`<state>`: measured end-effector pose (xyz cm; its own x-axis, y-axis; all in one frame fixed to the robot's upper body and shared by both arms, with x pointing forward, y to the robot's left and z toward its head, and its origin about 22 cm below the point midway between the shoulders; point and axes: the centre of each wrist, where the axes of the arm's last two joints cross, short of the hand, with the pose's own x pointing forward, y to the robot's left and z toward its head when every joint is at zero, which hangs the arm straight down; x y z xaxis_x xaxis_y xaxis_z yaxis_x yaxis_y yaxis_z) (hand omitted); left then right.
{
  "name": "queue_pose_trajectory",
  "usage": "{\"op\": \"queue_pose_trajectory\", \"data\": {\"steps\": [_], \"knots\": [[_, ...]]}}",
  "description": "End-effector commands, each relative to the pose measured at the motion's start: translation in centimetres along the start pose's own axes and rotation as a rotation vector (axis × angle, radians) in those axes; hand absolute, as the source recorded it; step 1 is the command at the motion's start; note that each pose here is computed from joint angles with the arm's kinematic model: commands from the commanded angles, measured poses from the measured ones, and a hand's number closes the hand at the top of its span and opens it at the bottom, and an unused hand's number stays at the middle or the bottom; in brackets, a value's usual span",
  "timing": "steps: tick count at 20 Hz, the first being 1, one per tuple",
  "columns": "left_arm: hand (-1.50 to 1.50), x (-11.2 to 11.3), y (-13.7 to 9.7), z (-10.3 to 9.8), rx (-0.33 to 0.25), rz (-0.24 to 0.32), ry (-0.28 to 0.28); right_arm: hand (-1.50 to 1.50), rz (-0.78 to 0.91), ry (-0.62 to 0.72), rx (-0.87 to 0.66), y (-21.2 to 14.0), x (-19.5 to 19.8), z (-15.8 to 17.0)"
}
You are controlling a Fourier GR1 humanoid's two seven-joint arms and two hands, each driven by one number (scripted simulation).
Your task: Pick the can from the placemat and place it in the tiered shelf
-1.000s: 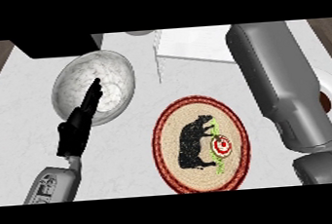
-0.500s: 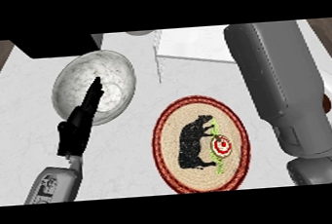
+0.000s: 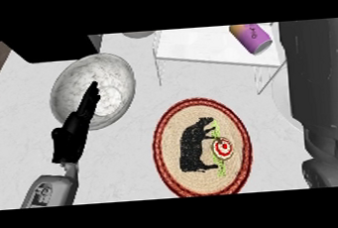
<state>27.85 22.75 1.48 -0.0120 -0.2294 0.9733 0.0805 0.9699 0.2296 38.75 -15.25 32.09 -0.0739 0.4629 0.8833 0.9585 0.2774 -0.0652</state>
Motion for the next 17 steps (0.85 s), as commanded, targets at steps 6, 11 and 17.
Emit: {"op": "queue_pose_trajectory", "data": {"steps": [6, 11, 17], "knots": [[0.0, -0.5, 1.6, 0.8, 0.06, 0.007, 0.041, -1.5, 0.087, 0.261, 0.01, -8.3, -1.2, -2.6], [0.0, -1.8, 1.5, 1.8, 0.058, 0.0, 0.038, -1.5, 0.18, 0.26, 0.041, -13.2, -4.2, -3.1], [0.0, -0.9, 1.9, 0.5, 0.066, -0.004, 0.039, -1.5, 0.191, 0.245, 0.109, -21.0, -5.8, -2.5]]}}
